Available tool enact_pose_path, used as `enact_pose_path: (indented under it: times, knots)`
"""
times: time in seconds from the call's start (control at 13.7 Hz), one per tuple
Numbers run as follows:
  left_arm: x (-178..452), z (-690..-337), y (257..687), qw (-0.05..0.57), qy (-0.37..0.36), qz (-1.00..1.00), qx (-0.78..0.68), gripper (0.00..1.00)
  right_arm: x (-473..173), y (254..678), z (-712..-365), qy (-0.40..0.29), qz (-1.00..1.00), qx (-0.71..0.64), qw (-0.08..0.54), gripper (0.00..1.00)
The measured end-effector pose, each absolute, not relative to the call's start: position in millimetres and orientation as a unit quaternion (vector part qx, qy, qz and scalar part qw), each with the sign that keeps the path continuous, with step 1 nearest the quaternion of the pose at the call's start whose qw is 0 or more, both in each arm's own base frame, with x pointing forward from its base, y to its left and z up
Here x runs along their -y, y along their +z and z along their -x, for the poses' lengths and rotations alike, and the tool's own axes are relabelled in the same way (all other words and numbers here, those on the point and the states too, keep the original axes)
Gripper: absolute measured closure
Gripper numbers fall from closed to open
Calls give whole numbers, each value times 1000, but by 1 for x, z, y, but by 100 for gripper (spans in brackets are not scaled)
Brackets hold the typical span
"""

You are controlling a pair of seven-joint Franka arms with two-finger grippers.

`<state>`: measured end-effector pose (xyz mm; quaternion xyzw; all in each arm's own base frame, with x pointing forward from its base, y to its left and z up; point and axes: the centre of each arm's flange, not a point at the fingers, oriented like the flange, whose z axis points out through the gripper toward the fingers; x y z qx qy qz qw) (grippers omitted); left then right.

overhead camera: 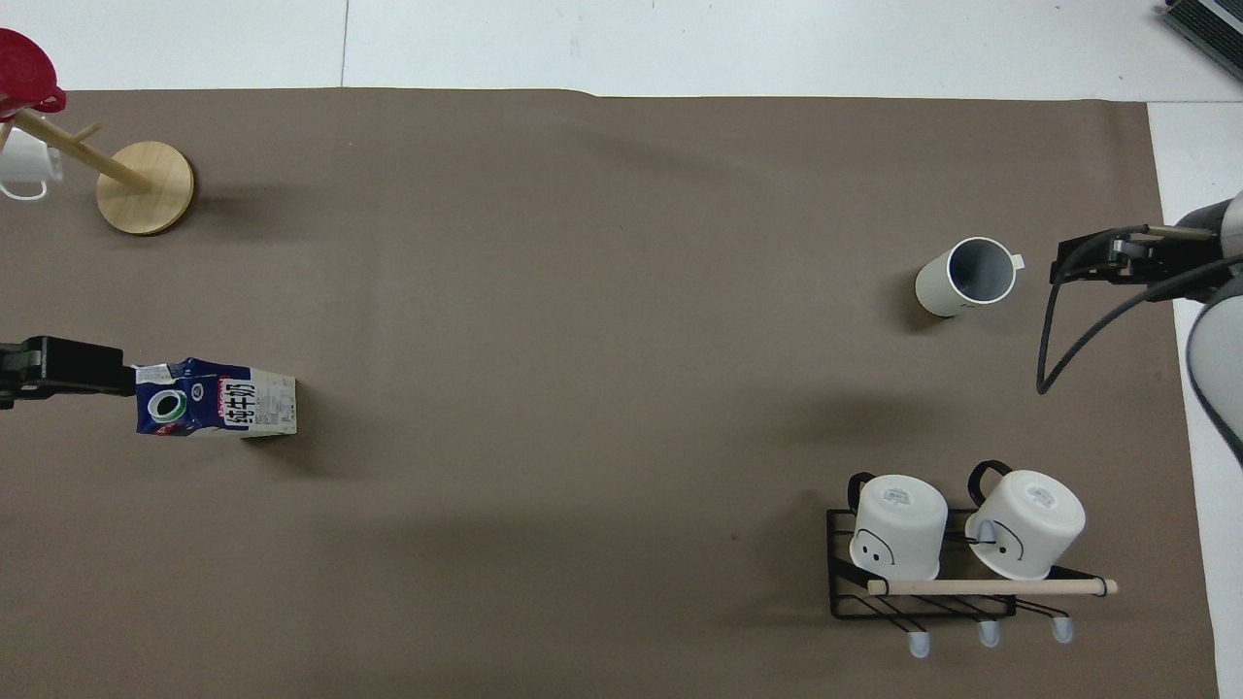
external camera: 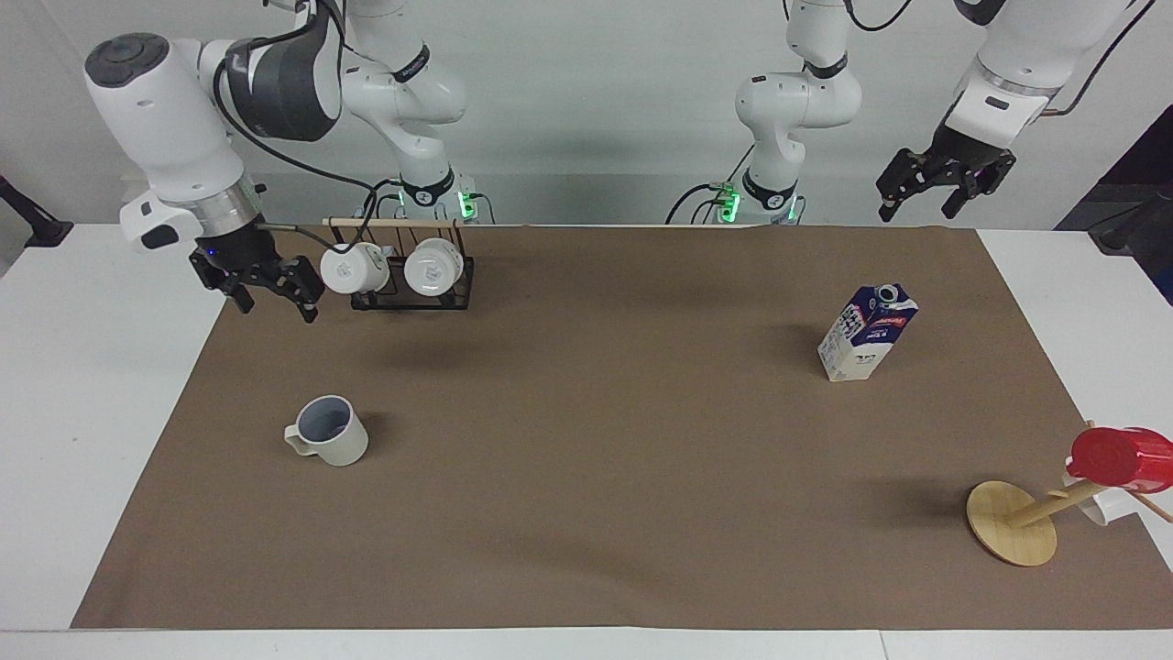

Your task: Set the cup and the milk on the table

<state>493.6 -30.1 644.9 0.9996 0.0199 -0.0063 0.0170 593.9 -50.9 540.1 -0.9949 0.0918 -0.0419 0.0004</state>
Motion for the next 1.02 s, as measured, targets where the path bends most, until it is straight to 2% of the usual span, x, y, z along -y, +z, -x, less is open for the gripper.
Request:
enact_pose_path:
  times: [0.29,0.66,1.02]
  knots:
    - [28,-488,611,14,-37,-999,-22,0,52,484,-609,-33,996,-81,0,0]
    - [14,-480,542,11,-29,-999,-16,0,43,441,-626,-43,997,-70,2,0]
    - [-8,-470,535,12,-23,-1000,-5,0,-1,416,-638,-53,998,-35,4,0]
